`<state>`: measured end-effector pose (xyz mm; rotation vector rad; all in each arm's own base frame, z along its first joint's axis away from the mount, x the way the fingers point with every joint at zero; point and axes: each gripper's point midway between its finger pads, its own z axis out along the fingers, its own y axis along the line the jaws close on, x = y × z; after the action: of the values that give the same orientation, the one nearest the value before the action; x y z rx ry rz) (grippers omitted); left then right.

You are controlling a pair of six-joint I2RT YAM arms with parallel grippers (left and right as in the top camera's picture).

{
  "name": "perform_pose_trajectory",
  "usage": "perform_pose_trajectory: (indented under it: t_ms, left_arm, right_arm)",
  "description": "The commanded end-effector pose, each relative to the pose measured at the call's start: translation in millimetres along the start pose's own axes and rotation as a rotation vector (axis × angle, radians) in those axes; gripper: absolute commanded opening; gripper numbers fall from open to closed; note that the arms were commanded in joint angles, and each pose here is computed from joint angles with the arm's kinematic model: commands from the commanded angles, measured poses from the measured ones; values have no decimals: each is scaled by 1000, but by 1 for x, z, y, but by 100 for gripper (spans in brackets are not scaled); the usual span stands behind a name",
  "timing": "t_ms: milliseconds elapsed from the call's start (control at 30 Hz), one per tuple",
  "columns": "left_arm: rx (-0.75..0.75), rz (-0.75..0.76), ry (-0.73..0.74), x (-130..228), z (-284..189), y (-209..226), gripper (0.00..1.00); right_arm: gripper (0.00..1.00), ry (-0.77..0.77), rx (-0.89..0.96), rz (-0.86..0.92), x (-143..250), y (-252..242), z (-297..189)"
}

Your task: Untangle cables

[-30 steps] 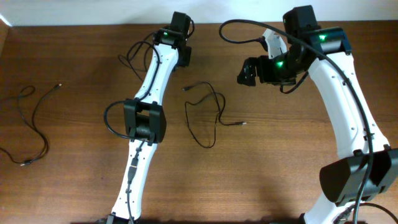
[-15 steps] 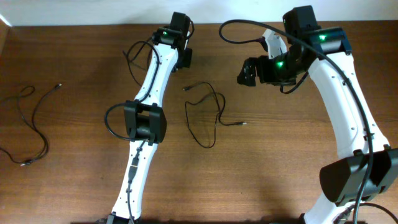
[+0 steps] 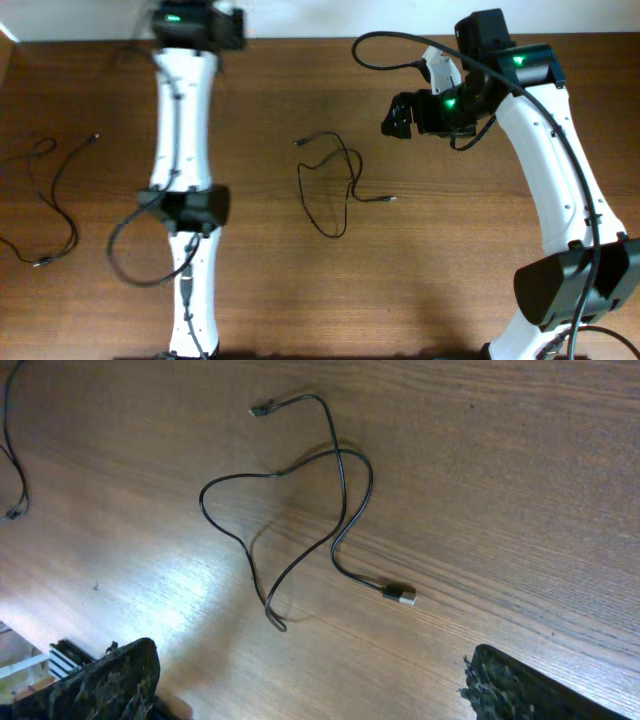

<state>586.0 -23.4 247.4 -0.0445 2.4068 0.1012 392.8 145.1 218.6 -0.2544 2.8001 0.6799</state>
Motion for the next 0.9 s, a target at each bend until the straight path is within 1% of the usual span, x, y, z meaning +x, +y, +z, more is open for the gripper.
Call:
perform_pose_trajectory:
  t_ms: [0, 33, 133, 233, 300, 400, 433, 467, 500, 533, 567, 600, 633, 700, 767, 833, 867]
  left_arm:
    - [-99, -102, -137, -34, -56, 80, 0]
    - [-131, -136, -163, -39, -59, 106, 0]
    - [-207, -209, -230, -49, -60, 166, 0]
    - [-269, -262, -309, -61, -58, 217, 0]
    - [-294, -280, -357, -69, -49, 237, 1]
    - [-309, -286, -422, -80, -27, 249, 8]
    - [-319, -290, -469, -87, -11, 258, 12]
    - [-325, -292, -501, -89, 4, 263, 14]
    - [-325, -292, -521, -90, 15, 265, 19]
    - [-326, -291, -531, -88, 27, 266, 29]
    - [-326, -292, -529, -80, 46, 267, 55]
    - [-325, -292, -519, -74, 55, 266, 80]
    - [-324, -292, -495, -63, 71, 266, 99]
    - [-322, -293, -446, -46, 87, 264, 100]
    - [-321, -293, -425, -41, 91, 264, 99]
    - [-317, -293, -423, -42, 86, 263, 99]
    - [-311, -292, -409, -43, 76, 261, 99]
  right_arm:
    - [99, -3, 7, -18, 0, 2, 0]
    - [99, -2, 7, -18, 0, 2, 0]
    - [99, 3, 7, -16, 2, 2, 0]
    - [99, 5, 7, -14, 2, 1, 0]
    - [99, 6, 7, -14, 2, 1, 0]
    - [99, 7, 7, -13, 3, 1, 0]
    - [99, 11, 7, -11, 4, 1, 0]
    - [99, 15, 7, -9, 5, 1, 0]
    - [99, 19, 8, -7, 6, 1, 0]
    - [99, 22, 8, -6, 6, 1, 0]
    - [99, 22, 8, -6, 6, 1, 0]
    - [99, 21, 8, -6, 6, 1, 0]
    - [99, 21, 8, -6, 6, 1, 0]
    - [99, 21, 8, -6, 6, 1, 0]
    - [99, 22, 8, -6, 6, 1, 0]
    - [99, 22, 8, -6, 6, 1, 0]
    - [99, 22, 8, -6, 6, 1, 0]
